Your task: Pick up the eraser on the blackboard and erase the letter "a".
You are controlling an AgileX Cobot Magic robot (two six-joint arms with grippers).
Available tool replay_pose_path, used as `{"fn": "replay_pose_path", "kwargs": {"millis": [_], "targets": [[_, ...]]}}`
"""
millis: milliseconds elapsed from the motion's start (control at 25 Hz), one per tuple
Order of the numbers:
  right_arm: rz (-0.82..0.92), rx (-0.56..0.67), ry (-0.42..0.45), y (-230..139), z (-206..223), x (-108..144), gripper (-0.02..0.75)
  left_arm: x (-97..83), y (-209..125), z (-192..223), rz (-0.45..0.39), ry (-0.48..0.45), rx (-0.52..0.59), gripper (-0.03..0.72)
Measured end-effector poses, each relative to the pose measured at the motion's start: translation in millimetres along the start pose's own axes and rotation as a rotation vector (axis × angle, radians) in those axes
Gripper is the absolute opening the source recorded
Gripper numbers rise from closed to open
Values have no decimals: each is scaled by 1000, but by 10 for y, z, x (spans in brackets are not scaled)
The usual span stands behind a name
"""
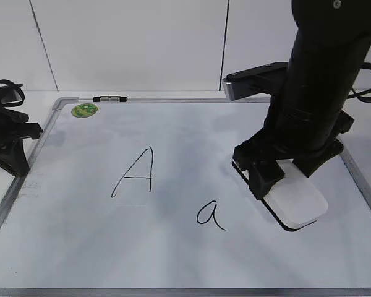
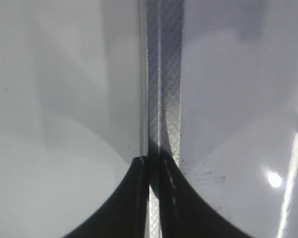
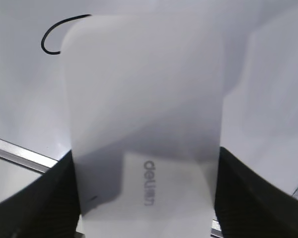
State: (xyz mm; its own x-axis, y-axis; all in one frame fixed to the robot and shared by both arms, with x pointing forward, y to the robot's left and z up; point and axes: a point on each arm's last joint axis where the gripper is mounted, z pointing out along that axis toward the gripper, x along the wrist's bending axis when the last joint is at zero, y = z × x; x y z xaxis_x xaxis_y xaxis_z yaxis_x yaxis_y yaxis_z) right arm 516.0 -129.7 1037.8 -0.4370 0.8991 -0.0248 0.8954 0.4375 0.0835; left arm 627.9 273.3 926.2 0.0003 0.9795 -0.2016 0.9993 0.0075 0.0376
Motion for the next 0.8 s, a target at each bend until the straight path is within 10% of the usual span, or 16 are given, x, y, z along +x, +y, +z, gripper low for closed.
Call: {"fn": "replay_pose_path", "kwargs": {"millis": [800], "targets": [[-16,102,6,309,699,69,544,-3,0,0,-2,-3,0,18]]}}
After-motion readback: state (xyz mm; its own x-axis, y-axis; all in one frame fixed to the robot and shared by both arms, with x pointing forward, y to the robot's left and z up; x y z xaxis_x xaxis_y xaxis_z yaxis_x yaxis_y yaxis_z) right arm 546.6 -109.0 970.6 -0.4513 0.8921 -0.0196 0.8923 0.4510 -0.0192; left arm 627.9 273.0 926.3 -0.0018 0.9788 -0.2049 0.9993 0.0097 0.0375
